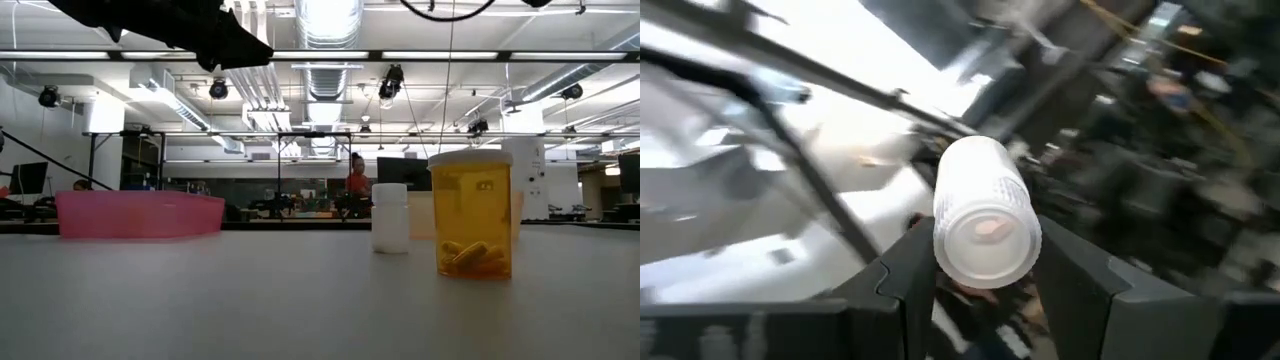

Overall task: Pick and place medicine bottles into bin by pill shape (circle, oval)
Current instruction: Put the right white tablet bottle into the orange bin

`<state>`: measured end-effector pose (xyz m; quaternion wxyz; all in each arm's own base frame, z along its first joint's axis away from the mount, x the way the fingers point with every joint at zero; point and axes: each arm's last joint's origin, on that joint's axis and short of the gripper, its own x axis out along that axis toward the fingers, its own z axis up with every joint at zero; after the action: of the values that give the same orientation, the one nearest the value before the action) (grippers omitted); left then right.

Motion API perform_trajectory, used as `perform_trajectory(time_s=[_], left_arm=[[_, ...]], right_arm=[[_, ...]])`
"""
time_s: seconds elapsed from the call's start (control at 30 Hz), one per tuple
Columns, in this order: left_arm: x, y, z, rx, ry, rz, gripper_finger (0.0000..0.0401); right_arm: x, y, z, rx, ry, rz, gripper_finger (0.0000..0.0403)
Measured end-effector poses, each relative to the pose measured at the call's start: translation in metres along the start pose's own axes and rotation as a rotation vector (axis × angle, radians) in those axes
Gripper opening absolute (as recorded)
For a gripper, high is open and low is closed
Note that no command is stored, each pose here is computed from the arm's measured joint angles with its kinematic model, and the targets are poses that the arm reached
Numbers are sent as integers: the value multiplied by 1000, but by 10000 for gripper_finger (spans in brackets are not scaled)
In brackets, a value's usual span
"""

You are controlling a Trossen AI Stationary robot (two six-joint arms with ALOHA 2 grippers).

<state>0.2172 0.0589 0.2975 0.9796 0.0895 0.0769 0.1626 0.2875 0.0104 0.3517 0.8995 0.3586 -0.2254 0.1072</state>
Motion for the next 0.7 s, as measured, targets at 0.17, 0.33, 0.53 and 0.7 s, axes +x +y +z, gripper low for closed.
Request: perform_trajectory(time_s=[0.17, 0.33, 0.53, 0.7], left_arm=[[0, 0, 0, 6, 0, 0, 226], [0, 0, 0, 8, 0, 0, 226], [0, 0, 0, 8, -1, 0, 226], [0, 0, 0, 8, -2, 1, 226]], right_arm=[[5, 15, 4, -45, 9, 118, 137], [9, 32, 1, -106, 27, 204, 137], [13, 42, 5, -147, 4, 234, 137], [13, 41, 4, -147, 13, 227, 137]])
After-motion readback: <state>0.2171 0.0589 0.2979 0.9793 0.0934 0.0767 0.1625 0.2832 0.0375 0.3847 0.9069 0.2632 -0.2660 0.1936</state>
